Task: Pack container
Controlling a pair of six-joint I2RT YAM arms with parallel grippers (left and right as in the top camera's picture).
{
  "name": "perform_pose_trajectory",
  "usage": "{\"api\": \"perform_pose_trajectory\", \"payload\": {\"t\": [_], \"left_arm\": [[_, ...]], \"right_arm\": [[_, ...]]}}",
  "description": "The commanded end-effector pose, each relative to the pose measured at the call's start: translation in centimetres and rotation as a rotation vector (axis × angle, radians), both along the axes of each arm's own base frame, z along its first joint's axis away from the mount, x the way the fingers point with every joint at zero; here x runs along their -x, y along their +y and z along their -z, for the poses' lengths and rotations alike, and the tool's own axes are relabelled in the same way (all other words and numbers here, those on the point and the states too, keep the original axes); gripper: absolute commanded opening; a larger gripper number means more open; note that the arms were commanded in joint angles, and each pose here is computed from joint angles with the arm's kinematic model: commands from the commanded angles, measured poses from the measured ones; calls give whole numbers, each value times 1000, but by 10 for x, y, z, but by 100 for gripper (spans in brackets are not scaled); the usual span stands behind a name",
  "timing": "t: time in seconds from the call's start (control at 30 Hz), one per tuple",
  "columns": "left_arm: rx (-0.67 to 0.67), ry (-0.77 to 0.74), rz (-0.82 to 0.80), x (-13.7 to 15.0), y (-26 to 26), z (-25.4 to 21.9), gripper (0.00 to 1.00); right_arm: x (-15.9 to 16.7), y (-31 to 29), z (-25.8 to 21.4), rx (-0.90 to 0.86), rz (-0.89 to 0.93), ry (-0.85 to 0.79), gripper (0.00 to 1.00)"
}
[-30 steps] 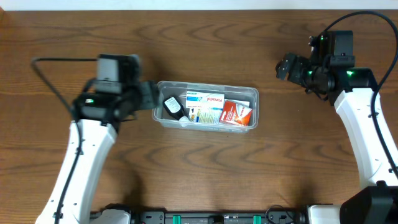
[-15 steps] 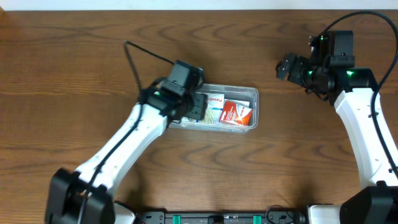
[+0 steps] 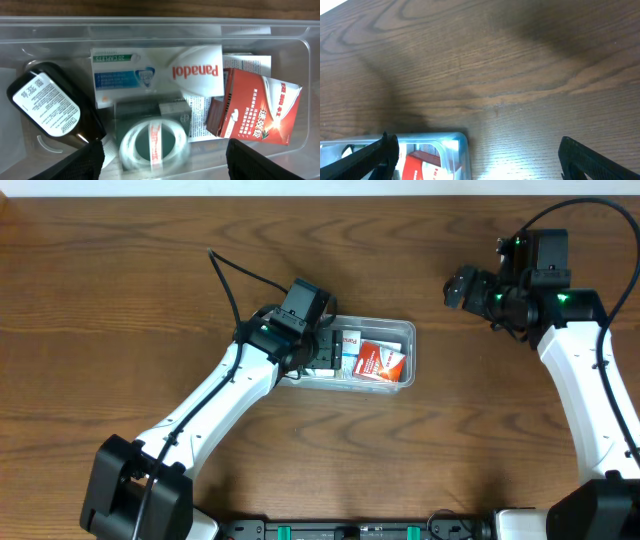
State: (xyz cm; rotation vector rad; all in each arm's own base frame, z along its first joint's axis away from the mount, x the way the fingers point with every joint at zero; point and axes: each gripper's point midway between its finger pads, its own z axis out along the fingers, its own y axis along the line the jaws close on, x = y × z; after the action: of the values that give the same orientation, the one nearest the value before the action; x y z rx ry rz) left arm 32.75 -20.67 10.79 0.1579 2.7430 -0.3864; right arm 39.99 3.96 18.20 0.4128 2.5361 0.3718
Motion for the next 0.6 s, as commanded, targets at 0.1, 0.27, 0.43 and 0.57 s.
{"api": "perform_pose_trajectory", "payload": {"t": [0.1, 0.27, 0.43, 0.57], "left_arm": [[8, -19, -14, -2, -1, -14, 79], [15, -34, -18, 0, 2, -33, 80], [-15, -95, -97, -4, 34, -70, 80], [-65, -176, -227, -3, 85, -108, 85]], "right_arm": [[-2, -1, -3, -5, 10, -6, 99], [-2, -1, -3, -5, 10, -6, 99], [-2, -1, -3, -5, 10, -6, 99], [-2, -1, -3, -5, 10, -6, 99]]}}
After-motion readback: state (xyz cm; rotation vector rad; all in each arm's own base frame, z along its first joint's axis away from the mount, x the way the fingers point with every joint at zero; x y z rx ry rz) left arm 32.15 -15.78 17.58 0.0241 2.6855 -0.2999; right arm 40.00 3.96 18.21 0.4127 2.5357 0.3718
